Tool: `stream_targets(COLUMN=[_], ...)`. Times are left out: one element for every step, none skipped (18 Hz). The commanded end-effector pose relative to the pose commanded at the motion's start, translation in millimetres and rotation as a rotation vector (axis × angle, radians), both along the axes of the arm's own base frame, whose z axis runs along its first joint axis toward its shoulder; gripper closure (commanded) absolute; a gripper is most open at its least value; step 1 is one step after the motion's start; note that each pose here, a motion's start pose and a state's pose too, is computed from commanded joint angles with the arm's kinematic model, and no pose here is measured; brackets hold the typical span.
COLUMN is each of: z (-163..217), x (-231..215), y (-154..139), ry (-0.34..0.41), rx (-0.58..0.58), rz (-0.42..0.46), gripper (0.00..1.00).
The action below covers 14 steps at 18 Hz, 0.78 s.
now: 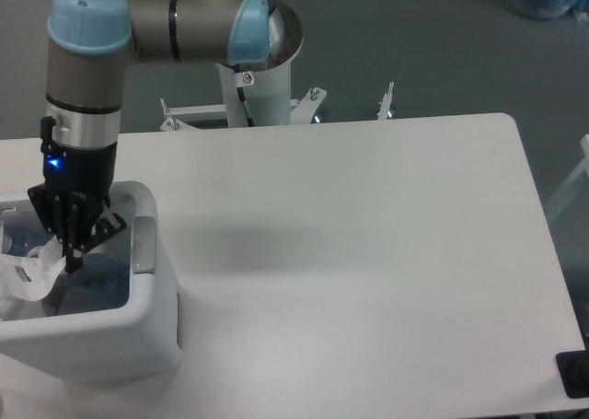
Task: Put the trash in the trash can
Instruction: 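Lower the tissue into the bin and open the gripper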
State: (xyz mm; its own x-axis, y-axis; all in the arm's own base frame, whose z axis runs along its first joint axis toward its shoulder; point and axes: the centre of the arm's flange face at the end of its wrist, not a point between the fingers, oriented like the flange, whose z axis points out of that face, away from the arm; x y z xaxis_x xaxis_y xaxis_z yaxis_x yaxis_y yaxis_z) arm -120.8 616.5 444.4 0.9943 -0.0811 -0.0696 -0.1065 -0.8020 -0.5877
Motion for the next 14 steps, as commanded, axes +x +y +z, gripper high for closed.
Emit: stream_targets(z=[-3.3,-6.5,-9.0,-9.1,-9.2,-9.2,-9.0,-9.2,-8.9,-5.8,-3.2,-1.5,0.3,2.1], x=[0.4,0.6,0.9,1.2,0.5,2.4,4.3,4.0,4.1,3.8,3.5,3.6,3.9,4.0], y=[-0.8,-1.6,-2.9,-3.5,-3.8,-3.4,-3.0,-2.4,-2.4,-1.6,-1.0,-1.2,-1.9,-2.2], ry=[-0.003,-0.005,-0.005,0.002,0.008,0.007,0.007,0.007,0.006,0.006,0.007,0.008,0.01,0.011], rx=[-0.007,-0.013,-0.02,-0.023,-0.026,-0.026,-0.024,-0.024,-0.022,-0.017,-0.011,-0.008,-0.006,-0.003], rz=[0.0,0.001,0.002,0.006,0.01,0.008,0.005,0.005,0.006,0.009,0.012,0.012,0.011,0.012], gripper=[1.0,1.0,1.0,1.0,1.0,1.0,1.0,1.0,0.98,0.96,0.93,0.79,0.61,0.5])
